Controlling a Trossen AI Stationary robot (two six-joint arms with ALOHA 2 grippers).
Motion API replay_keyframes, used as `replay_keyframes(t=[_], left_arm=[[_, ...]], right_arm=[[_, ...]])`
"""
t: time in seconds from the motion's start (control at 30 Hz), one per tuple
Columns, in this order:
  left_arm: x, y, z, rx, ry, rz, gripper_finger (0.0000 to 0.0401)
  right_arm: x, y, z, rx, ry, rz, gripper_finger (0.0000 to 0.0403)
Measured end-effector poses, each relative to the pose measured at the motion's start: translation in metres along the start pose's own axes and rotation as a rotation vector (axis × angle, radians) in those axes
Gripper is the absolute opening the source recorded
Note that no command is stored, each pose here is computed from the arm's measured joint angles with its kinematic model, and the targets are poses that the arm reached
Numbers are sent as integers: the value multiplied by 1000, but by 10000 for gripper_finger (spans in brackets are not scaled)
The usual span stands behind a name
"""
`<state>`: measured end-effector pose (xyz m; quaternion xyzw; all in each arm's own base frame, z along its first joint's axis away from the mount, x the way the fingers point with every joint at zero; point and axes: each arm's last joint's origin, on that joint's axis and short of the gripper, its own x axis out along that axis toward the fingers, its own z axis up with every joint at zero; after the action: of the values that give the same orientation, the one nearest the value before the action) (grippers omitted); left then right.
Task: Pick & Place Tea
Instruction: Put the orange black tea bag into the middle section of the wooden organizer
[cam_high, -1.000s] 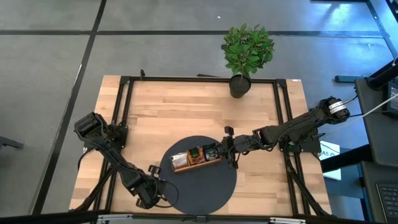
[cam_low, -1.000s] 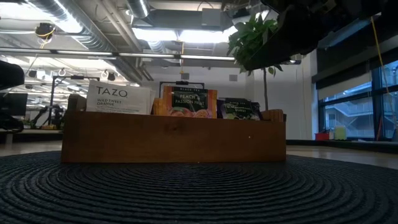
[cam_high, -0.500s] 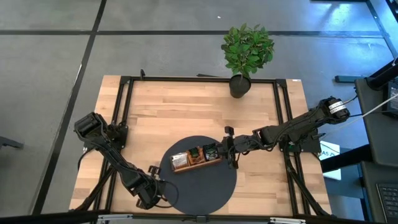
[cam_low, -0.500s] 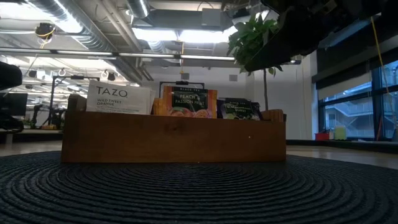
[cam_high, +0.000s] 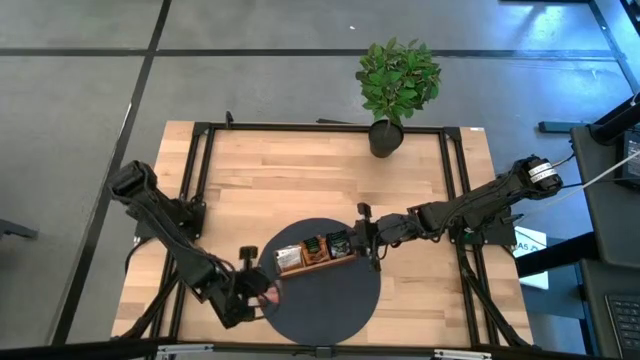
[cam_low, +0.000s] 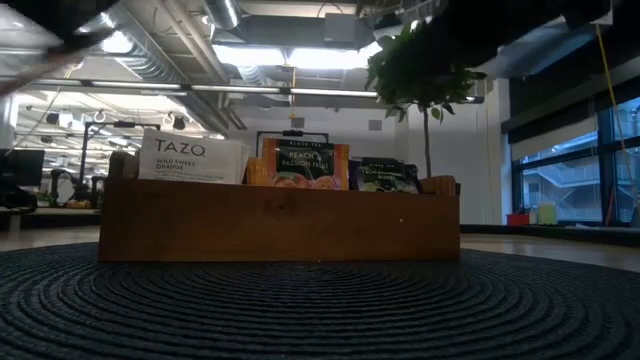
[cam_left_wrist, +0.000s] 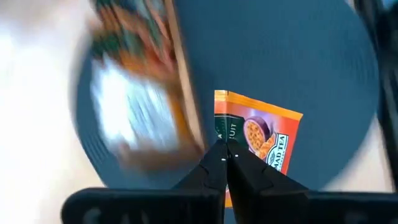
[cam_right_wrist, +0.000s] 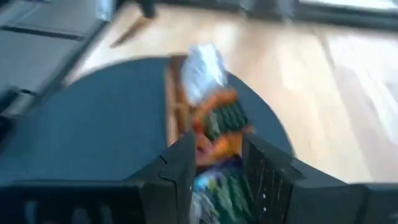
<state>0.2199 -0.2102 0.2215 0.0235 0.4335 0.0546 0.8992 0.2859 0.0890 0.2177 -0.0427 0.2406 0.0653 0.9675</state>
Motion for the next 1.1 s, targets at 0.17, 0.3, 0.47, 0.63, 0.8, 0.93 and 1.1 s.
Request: replay_keyframes(t=[0.17, 0.3, 0.47, 0.63, 0.8, 0.93, 1.1], left_arm=[[12, 12, 31, 77, -139, 118, 2], [29, 23, 53, 165, -180, 249, 2], [53, 36, 72, 271, -180, 358, 2], [63, 49, 84, 240, -172, 410, 2], [55, 51, 99, 198, -226, 473, 2], [50, 51, 105, 180, -250, 492, 3], [50, 52, 105, 164, -259, 512, 2]], right_arm=[[-1, 3, 11, -38, -115, 92, 132], [-1, 3, 14, -9, -148, 91, 132], [-1, 2, 17, 6, -172, 67, 132], [6, 3, 16, 24, -202, 68, 139], [14, -5, 11, 79, -181, -29, 183], [17, -9, 14, 91, -222, -63, 221], [16, -8, 17, 89, -254, -58, 243]])
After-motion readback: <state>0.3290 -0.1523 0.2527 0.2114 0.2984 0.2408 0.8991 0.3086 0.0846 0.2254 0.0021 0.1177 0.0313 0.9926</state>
